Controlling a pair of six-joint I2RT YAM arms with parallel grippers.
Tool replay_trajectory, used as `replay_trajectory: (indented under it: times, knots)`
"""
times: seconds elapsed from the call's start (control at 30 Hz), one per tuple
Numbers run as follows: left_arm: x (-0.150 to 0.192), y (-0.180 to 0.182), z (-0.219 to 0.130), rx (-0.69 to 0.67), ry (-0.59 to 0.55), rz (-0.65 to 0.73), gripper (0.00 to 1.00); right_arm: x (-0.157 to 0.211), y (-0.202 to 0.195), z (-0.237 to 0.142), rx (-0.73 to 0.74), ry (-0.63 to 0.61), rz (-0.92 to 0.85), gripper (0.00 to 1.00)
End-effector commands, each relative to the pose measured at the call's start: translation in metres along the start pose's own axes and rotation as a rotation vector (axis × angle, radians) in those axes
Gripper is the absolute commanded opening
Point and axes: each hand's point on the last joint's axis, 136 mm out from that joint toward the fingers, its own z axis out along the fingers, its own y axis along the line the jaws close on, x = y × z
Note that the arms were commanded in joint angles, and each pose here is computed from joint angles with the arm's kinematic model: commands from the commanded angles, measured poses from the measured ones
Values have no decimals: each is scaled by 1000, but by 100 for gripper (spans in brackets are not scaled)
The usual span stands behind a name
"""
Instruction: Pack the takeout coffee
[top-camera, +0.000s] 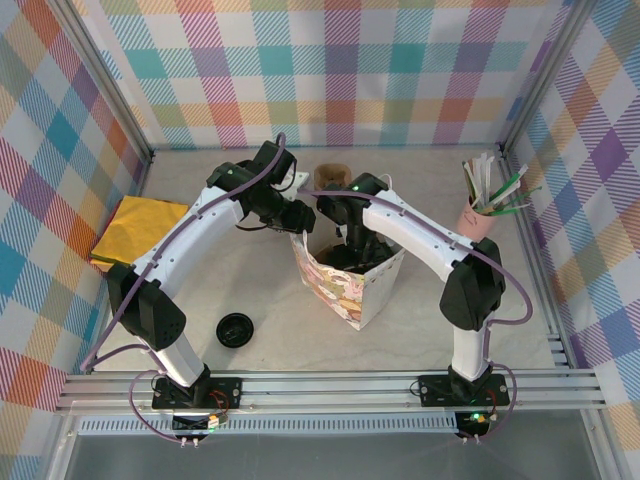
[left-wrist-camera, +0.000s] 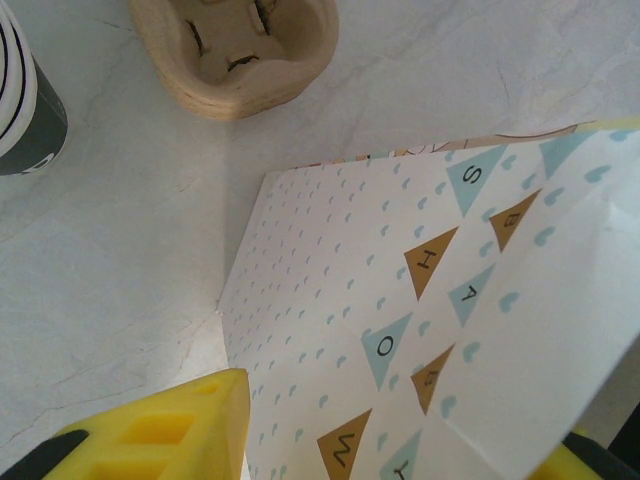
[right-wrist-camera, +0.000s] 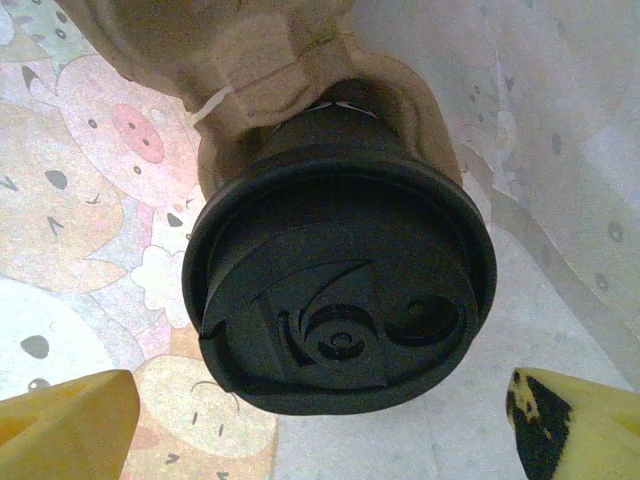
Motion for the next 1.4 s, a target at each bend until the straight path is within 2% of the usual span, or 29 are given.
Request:
replay_trajectory:
  times: [0.0,0.8,1.37]
  knots:
    - [10,-3,-9,-5,13,17,40,9,-3,-17,-10,-17,19,95]
    - [8,-1,-10,-13,6,19,40,12,-4,-27,-16,-42,29,95]
    - [5,-3,-13,-7,-2,24,40,13,-9,-52,-14,-113,29,96]
